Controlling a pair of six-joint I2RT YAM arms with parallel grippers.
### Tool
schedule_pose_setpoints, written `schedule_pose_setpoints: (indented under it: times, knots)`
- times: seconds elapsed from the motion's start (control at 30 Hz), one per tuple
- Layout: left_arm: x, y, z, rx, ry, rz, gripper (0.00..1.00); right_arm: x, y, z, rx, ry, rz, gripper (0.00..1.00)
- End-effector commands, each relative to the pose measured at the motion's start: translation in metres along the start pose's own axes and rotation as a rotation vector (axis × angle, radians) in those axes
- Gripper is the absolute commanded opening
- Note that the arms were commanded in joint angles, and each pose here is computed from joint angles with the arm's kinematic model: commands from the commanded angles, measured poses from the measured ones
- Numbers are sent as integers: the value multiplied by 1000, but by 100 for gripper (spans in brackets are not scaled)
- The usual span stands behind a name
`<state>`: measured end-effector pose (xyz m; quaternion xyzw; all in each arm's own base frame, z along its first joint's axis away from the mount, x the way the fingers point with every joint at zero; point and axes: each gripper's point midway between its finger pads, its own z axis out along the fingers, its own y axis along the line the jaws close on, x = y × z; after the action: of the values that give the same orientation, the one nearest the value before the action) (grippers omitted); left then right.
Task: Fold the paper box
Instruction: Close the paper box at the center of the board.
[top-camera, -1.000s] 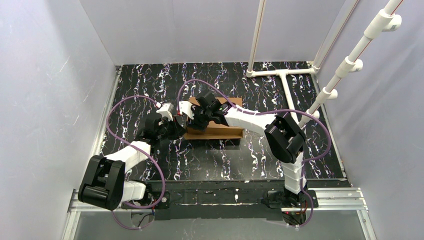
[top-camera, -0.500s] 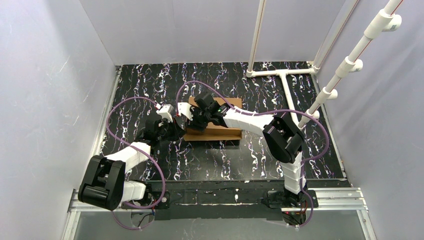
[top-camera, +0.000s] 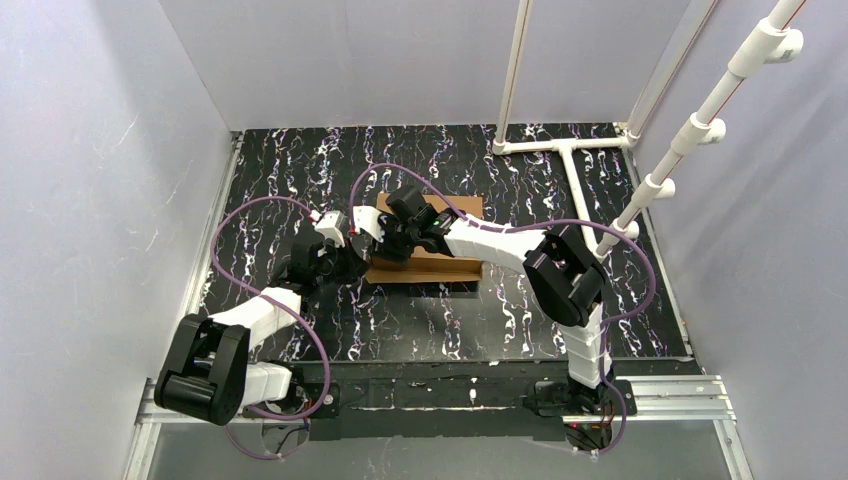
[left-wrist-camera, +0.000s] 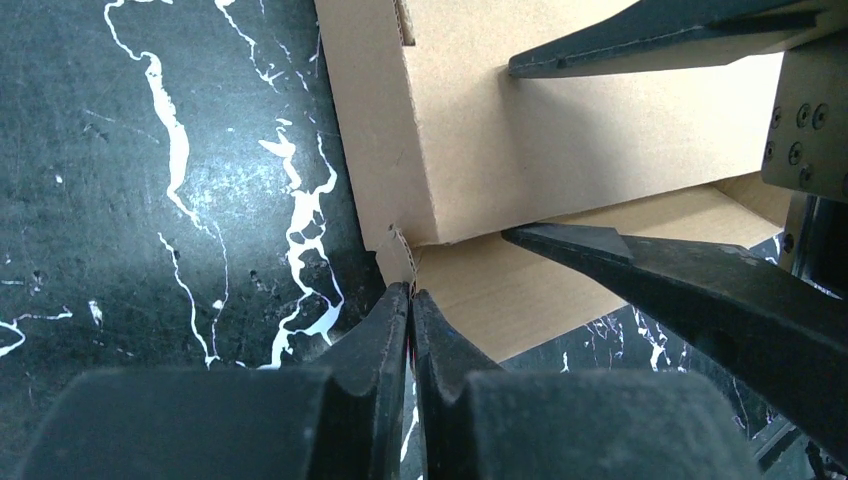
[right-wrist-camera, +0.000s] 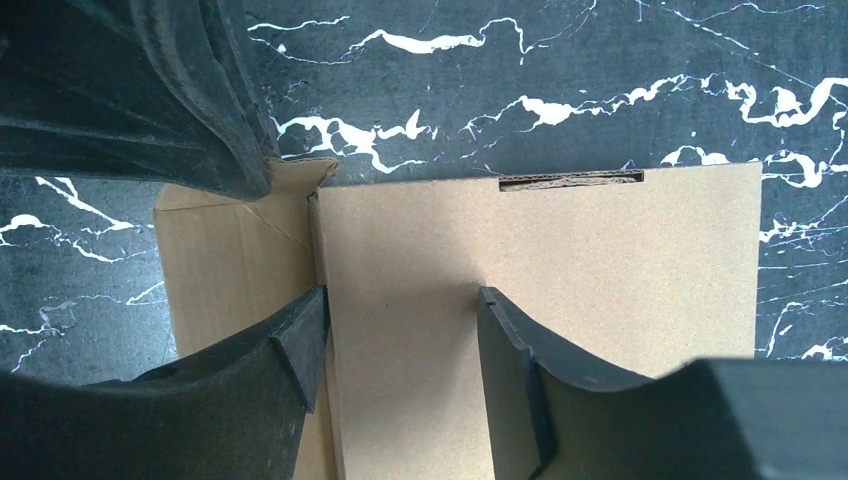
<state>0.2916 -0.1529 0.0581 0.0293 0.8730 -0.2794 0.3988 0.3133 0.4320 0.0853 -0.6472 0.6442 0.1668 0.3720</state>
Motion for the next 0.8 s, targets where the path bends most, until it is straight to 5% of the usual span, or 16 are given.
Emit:
schedule_pose_setpoints:
  times: [0.0, 0.77]
  knots:
    - [-1, -9, -8, 21, -19, -20, 6, 27, 1, 13, 12, 65, 51, 61]
    - [4, -5, -15, -4, -46, -43, 0, 35, -1, 16, 37, 95, 73, 61]
